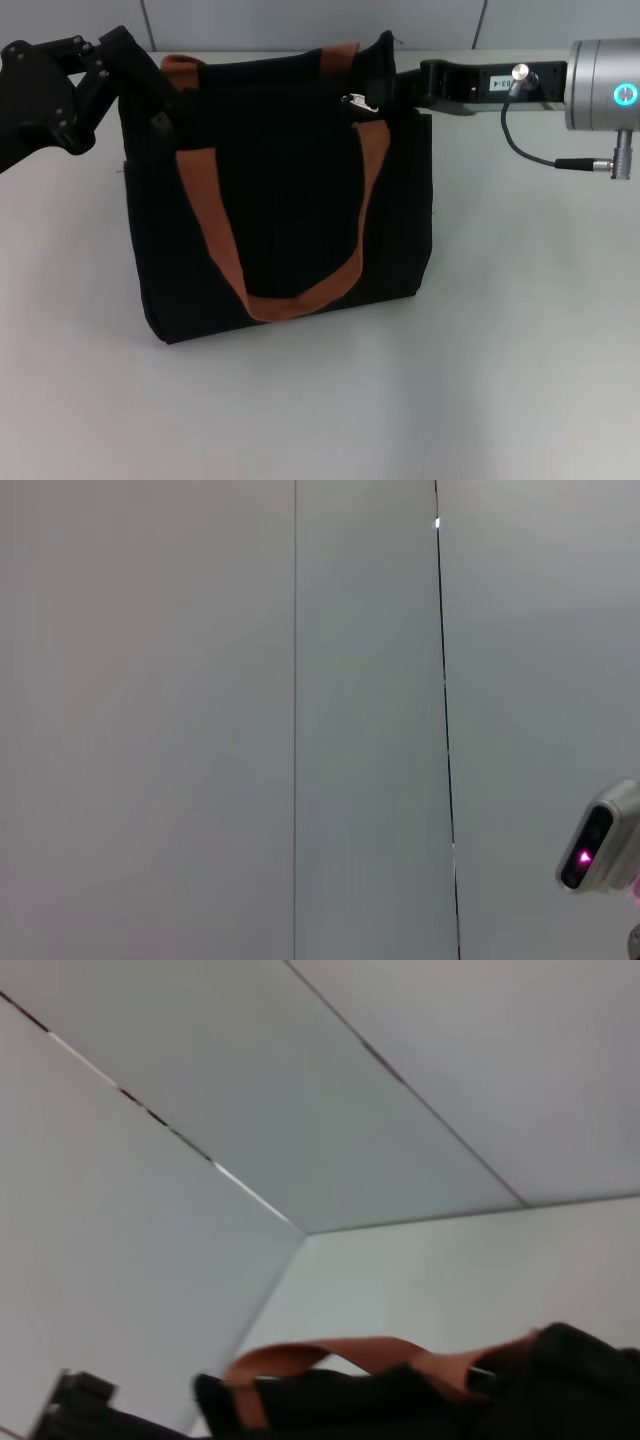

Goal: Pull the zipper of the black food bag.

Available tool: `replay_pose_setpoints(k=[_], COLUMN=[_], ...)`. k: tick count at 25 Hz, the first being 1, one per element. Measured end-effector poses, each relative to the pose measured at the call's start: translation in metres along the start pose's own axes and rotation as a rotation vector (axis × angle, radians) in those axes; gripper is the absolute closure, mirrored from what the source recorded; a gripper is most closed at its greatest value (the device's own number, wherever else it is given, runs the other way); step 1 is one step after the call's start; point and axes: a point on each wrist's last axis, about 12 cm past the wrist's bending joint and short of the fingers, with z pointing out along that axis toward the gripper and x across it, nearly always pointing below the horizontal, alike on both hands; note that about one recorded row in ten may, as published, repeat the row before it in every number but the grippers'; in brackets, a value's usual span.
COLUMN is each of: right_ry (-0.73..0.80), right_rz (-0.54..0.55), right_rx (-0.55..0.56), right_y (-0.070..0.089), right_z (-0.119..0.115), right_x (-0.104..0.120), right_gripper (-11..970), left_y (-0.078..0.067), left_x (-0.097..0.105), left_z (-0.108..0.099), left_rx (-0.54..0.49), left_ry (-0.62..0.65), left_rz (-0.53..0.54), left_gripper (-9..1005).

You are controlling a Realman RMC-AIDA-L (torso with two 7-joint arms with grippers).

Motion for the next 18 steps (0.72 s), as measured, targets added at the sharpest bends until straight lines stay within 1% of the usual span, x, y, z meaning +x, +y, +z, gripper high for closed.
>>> replay_pose_setpoints(k=[3,5,8,10,12,13,14,15,17,18], right_ry=[-0.028,-0.067,-0.157,-0.213,-0.252,-0.283,-0.283,-0.296,-0.318,-0.331], right_rz=[-0.009,-0.018,-0.061,-0.109,-0.191,-0.283,-0.283,-0.339,-0.446,-0.535], right_rx=[-0.059,-0.120,-0.252,-0.345,-0.424,-0.489,-0.489,-0.519,-0.557,-0.562], right_y=[0.003,0.003,0.003,0.004,0.006,0.006,0.006,0.006,0.006,0.003], right_z=[-0.002,-0.007,-0.019,-0.029,-0.038,-0.047,-0.047,-0.051,-0.057,-0.062], right_x=[-0.001,-0.001,0.003,0.009,0.017,0.029,0.029,0.036,0.053,0.068], right_gripper=[962,962,912,879,845,828,812,795,717,677], left_y=[0.000,0.000,-0.001,-0.001,-0.001,0.000,0.000,-0.001,-0.001,-0.001], left_x=[0.000,0.000,0.001,0.001,0.001,0.001,0.001,0.002,0.002,0.003], left_z=[0.000,0.000,0.000,0.000,0.000,0.000,0.000,-0.001,-0.002,-0.003], left_rx=[0.000,0.000,-0.001,-0.001,-0.003,-0.006,-0.006,-0.008,-0.011,-0.014], left_ry=[-0.001,-0.001,-0.001,-0.001,0.000,0.001,0.001,0.003,0.004,0.006], left_rz=[-0.002,-0.003,-0.005,-0.012,-0.019,-0.029,-0.029,-0.036,-0.043,-0.052], left_gripper=[974,974,974,974,974,974,974,974,973,973])
